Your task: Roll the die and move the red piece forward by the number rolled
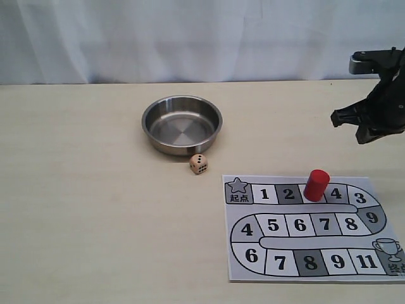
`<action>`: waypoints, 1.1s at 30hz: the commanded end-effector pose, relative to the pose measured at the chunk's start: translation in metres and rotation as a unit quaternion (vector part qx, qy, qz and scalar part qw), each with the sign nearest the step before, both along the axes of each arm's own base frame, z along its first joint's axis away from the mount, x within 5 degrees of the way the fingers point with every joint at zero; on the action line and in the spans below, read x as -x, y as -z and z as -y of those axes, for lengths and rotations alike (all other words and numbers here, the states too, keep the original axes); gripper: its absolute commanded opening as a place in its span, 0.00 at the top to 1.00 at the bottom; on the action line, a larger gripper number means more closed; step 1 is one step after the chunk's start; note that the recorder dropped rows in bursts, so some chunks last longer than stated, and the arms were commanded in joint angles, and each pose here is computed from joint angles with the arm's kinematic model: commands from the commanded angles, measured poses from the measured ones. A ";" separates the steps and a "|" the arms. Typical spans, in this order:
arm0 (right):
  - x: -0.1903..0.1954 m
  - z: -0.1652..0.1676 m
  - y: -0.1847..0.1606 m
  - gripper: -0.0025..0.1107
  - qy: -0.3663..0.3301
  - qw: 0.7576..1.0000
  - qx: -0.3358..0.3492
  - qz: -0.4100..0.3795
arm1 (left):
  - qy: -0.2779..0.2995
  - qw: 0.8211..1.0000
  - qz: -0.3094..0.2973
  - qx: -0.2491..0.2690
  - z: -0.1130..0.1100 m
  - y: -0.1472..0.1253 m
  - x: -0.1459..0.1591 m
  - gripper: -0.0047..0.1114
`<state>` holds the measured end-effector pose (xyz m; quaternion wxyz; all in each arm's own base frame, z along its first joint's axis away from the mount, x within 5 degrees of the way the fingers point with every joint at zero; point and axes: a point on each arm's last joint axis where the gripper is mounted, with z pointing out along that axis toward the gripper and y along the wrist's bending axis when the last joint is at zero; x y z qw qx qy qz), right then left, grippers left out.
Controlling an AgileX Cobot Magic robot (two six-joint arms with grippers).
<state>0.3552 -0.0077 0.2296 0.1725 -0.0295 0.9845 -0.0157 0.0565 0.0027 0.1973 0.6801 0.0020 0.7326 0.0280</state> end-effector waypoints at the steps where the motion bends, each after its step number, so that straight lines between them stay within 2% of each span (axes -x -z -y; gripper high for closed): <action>1: 0.024 0.000 -0.043 0.94 0.004 0.998 -0.004 0.055 | 0.001 1.000 0.009 0.001 0.000 -0.003 0.000 0.96; 2: 0.042 0.000 -0.070 0.94 0.004 0.996 -0.004 0.091 | 0.001 1.000 0.010 0.001 0.000 -0.003 0.000 0.96; 4: 0.061 0.000 -0.097 0.94 0.000 0.992 0.002 0.126 | 0.001 1.000 0.010 0.001 0.000 -0.003 0.000 0.96; 7: 0.119 -0.001 -0.158 0.94 -0.007 0.973 0.008 0.231 | 0.001 1.000 0.010 0.001 0.000 -0.003 0.000 0.96; 12: 0.218 -0.004 -0.214 0.94 -0.006 0.937 0.009 0.349 | 0.001 1.000 0.010 0.001 0.000 -0.003 0.000 0.96; 13: 0.251 -0.005 -0.224 0.94 -0.006 0.922 0.010 0.387 | 0.001 1.000 0.010 0.001 0.000 -0.003 0.000 0.96; 18: 0.331 -0.007 -0.235 0.94 -0.006 0.883 0.012 0.470 | 0.001 1.000 0.010 0.001 0.000 -0.003 0.000 0.96; 24: 0.409 -0.008 -0.228 0.94 -0.006 0.836 0.015 0.549 | 0.001 1.000 0.009 0.001 0.000 -0.003 0.000 0.96; 33: 0.486 -0.010 -0.199 0.94 -0.008 0.786 0.013 0.618 | 0.001 1.000 0.009 0.001 0.000 -0.003 0.000 0.96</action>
